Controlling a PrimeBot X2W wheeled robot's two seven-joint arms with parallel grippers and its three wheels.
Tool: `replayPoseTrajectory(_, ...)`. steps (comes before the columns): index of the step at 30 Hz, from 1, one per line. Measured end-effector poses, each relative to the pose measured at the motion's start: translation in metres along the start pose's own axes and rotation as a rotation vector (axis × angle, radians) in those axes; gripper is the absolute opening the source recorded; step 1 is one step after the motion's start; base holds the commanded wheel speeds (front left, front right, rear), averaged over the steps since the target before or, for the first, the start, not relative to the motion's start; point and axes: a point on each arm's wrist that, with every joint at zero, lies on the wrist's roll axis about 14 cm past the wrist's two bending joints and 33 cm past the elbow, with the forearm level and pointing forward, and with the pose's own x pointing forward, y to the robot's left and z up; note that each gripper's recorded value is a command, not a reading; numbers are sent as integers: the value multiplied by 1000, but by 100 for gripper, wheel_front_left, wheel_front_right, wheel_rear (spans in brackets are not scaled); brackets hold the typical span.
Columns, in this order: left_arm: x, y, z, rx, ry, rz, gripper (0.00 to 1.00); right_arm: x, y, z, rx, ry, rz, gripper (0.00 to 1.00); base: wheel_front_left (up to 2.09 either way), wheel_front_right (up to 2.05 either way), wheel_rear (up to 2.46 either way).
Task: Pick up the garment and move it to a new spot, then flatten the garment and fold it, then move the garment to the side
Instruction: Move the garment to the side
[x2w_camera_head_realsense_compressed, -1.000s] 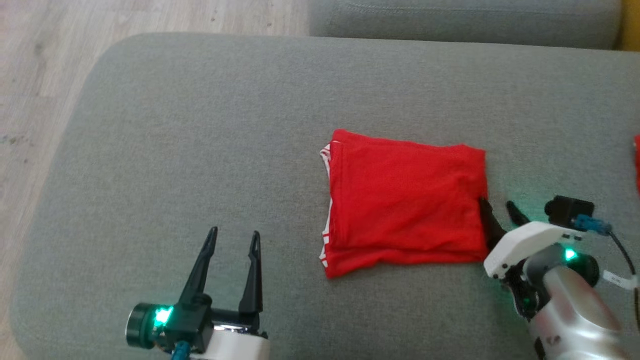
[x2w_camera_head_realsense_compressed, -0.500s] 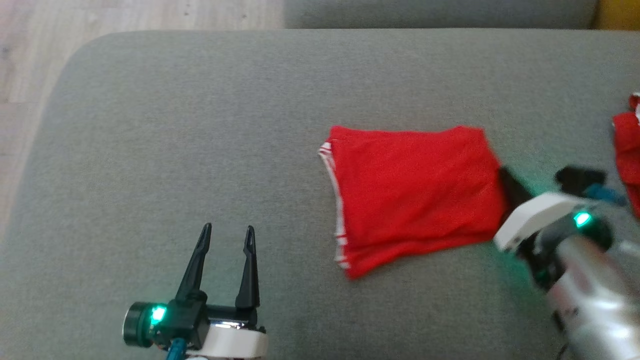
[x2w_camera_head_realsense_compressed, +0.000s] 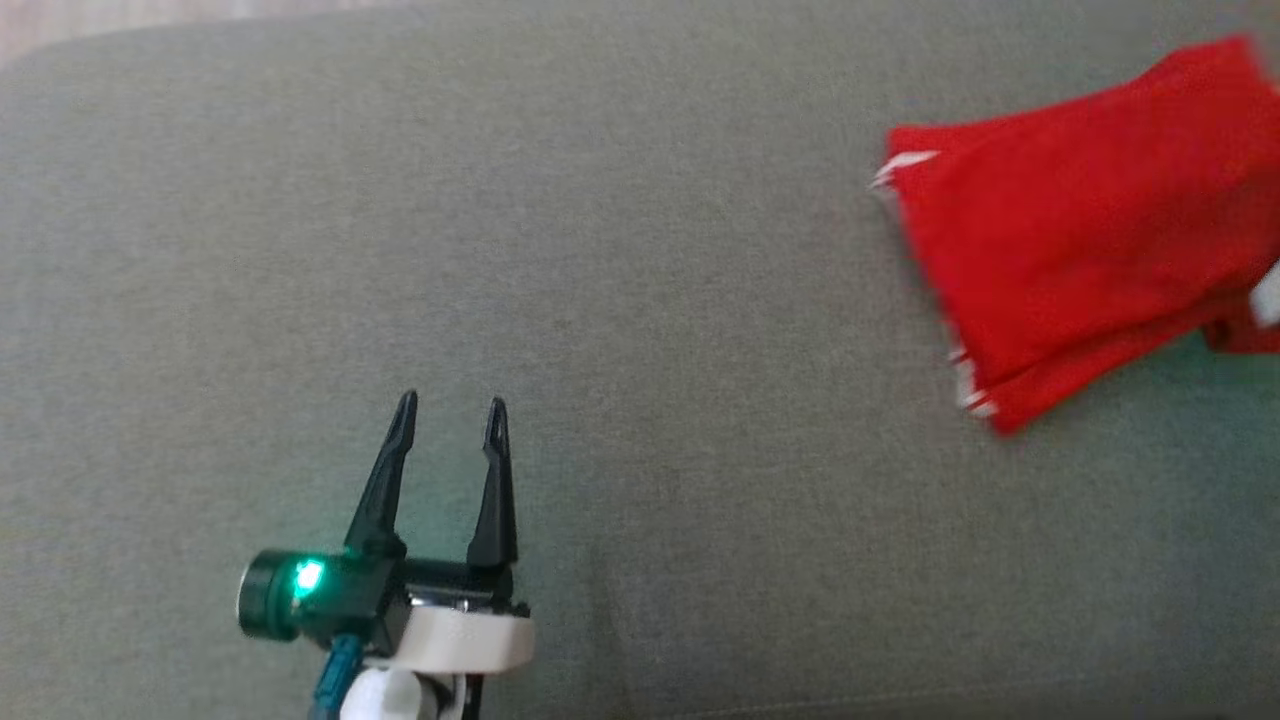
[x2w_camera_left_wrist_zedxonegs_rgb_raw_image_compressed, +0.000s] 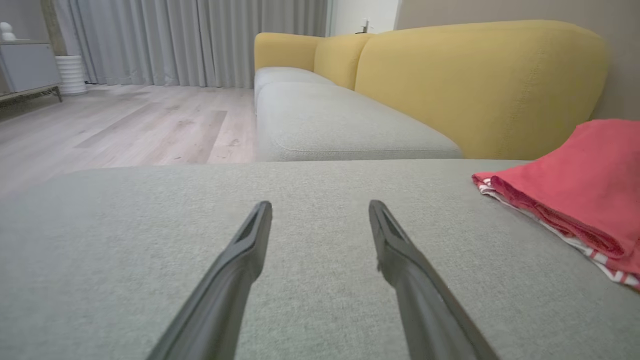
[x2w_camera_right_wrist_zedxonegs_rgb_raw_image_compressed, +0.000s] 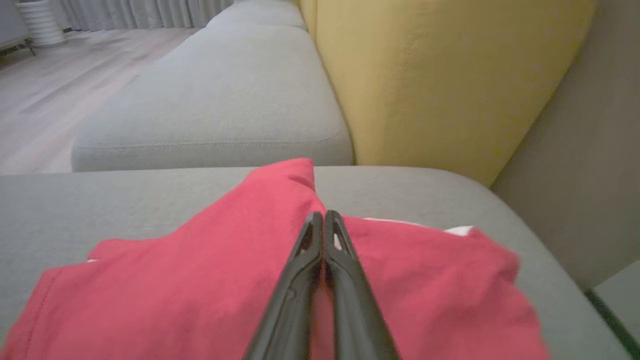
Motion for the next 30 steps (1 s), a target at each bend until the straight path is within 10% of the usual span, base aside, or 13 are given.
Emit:
replayPoseTrajectory(7,18,-9,-9,6,13,-48,100,-5,-75,16,-74,-9,-158,0,0,0,0)
replayPoseTrajectory(8,20,-8,-9,7,11,-47,100,-6,-80,12,-100,14,-168,46,0,0,0)
replayPoseTrajectory(10,21,-7,-4,6,-3,-42,100,-10,-85,12,-149,21,-181,100,0,0,0)
replayPoseTrajectory(15,12,-2,12,-24,-36,-6,100,-23,-69,19,-205,-42,-165,100,0,0,0)
replayPoseTrajectory(30,-64,10,53,-1,-155,125,100,-137,146,-74,109,-98,225,100,0,0,0)
